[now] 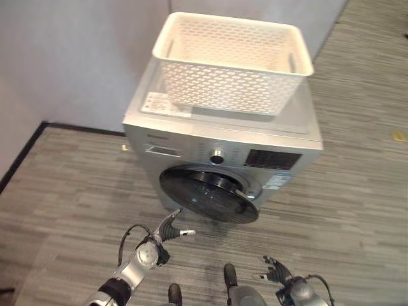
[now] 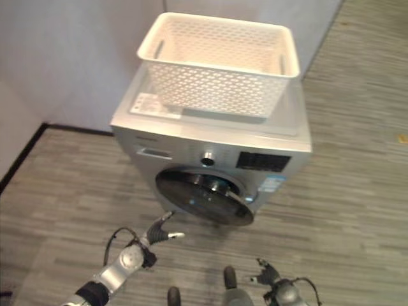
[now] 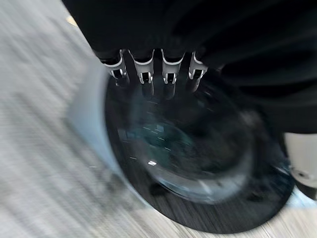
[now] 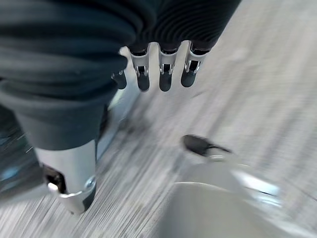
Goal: Grab the laundry basket,head to the washer,open it,put in the laundry and shut it.
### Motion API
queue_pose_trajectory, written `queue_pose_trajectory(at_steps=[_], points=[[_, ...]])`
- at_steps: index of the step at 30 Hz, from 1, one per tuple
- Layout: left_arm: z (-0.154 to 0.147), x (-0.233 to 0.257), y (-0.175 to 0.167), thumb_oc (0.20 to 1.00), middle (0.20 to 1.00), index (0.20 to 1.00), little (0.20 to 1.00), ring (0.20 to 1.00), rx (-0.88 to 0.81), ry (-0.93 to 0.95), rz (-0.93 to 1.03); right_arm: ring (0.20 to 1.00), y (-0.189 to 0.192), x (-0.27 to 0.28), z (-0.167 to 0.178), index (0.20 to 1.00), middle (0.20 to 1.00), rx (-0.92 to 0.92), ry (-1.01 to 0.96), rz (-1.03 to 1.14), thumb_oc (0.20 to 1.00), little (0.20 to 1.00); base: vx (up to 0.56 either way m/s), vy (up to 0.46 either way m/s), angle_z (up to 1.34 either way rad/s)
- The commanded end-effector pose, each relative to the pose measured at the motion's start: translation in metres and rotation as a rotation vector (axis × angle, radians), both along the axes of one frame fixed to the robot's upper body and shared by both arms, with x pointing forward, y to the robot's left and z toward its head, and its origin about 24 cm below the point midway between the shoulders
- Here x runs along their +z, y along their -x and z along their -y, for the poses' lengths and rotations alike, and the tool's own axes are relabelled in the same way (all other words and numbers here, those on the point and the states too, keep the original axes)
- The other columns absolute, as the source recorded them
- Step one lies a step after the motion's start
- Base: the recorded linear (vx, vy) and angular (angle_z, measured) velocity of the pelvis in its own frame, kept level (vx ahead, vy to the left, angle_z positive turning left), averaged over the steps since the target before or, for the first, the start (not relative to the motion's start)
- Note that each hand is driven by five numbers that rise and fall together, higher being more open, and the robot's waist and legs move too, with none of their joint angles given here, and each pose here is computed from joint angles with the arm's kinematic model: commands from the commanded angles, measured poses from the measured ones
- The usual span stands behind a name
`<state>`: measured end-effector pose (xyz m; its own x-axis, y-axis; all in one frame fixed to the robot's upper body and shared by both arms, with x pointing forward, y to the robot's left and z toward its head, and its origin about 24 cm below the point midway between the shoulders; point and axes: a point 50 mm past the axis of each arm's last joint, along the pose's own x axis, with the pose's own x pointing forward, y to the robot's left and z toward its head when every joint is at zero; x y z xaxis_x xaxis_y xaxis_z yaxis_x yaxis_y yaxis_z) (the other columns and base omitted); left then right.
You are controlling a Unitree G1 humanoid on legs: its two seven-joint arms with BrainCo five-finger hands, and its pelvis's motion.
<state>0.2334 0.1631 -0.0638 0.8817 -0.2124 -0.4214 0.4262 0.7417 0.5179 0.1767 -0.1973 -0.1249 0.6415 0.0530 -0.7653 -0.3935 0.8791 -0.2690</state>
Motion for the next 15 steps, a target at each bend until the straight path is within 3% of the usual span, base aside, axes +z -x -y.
queue_pose_trajectory(at_steps=[1, 3, 7, 12, 14, 15], points=[[0.024, 0.027, -0.017, 1.000, 1.000, 1.000, 1.000, 1.000, -0.063, 0.113, 0.145, 1.000, -0.021, 0.001, -0.030, 1.000, 1.000, 0.080, -0.052, 0.008, 1.000, 1.000, -0.05, -0.040, 0.41], [0.026, 0.033, -0.014, 1.000, 1.000, 1.000, 1.000, 1.000, -0.080, 0.153, 0.165, 1.000, -0.041, 0.008, -0.028, 1.000, 1.000, 0.035, -0.031, 0.032, 1.000, 1.000, -0.07, -0.029, 0.56], [0.027, 0.045, 0.002, 1.000, 1.000, 1.000, 1.000, 1.000, -0.114, 0.256, 0.173, 1.000, -0.094, 0.044, 0.009, 1.000, 1.000, -0.146, 0.109, 0.154, 1.000, 1.000, -0.04, -0.034, 0.79], [0.028, 0.043, 0.008, 1.000, 1.000, 1.000, 1.000, 1.000, -0.127, 0.266, 0.159, 1.000, -0.121, 0.076, 0.042, 1.000, 1.000, -0.329, 0.087, 0.255, 1.000, 1.000, -0.01, -0.073, 0.45], [0.024, 0.039, 0.014, 1.000, 1.000, 1.000, 1.000, 1.000, -0.107, 0.269, 0.145, 1.000, -0.132, 0.106, 0.087, 1.000, 1.000, -0.520, 0.104, 0.337, 1.000, 1.000, 0.01, -0.118, 0.44], [0.024, 0.039, 0.014, 1.000, 1.000, 1.000, 1.000, 1.000, -0.108, 0.269, 0.146, 1.000, -0.132, 0.107, 0.088, 1.000, 1.000, -0.520, 0.104, 0.338, 1.000, 1.000, 0.00, -0.081, 0.26]])
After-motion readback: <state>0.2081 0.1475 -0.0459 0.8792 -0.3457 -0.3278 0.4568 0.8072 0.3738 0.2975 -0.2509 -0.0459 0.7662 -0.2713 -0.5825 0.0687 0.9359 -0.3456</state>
